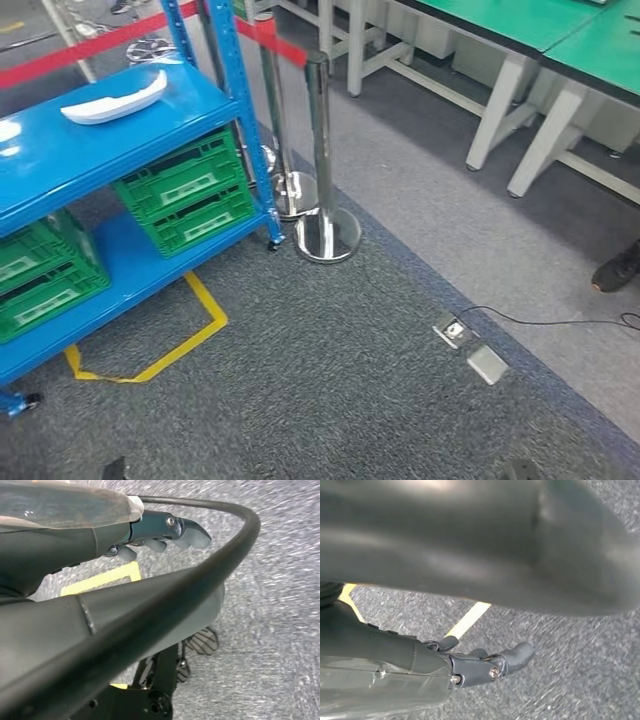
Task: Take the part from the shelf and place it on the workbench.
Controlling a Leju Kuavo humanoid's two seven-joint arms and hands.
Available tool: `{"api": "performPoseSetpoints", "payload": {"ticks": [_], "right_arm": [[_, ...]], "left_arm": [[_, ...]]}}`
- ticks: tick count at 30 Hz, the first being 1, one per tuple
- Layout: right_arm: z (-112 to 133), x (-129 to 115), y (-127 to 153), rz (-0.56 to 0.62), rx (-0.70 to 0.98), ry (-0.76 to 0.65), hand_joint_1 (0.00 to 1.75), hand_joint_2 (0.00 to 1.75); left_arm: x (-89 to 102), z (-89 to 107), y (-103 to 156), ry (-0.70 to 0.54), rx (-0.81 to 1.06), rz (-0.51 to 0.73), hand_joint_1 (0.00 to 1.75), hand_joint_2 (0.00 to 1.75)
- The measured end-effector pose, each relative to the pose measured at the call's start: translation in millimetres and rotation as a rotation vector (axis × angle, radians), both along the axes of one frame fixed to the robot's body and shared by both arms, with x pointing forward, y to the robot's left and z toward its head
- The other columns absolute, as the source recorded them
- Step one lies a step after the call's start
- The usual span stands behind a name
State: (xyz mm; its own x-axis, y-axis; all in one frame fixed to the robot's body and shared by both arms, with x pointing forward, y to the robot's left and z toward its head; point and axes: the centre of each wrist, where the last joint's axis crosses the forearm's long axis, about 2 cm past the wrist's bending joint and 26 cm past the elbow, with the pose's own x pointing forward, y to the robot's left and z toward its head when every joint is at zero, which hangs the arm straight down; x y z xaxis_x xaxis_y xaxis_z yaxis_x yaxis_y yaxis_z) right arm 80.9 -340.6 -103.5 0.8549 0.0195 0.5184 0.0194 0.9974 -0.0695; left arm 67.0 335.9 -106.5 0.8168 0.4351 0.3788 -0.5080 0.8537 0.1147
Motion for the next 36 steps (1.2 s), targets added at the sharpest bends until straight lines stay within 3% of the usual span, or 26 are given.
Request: {"api": "performPoseSetpoints", "payload": {"ticks": [36], "right_arm": [[-1.7,-8.7,0.4,-0.023,0.007,0.015,0.00,0.00]], "left_arm": [[1.8,0.4,0.6,0.010,0.000,-0.006,0.00,0.00]]}}
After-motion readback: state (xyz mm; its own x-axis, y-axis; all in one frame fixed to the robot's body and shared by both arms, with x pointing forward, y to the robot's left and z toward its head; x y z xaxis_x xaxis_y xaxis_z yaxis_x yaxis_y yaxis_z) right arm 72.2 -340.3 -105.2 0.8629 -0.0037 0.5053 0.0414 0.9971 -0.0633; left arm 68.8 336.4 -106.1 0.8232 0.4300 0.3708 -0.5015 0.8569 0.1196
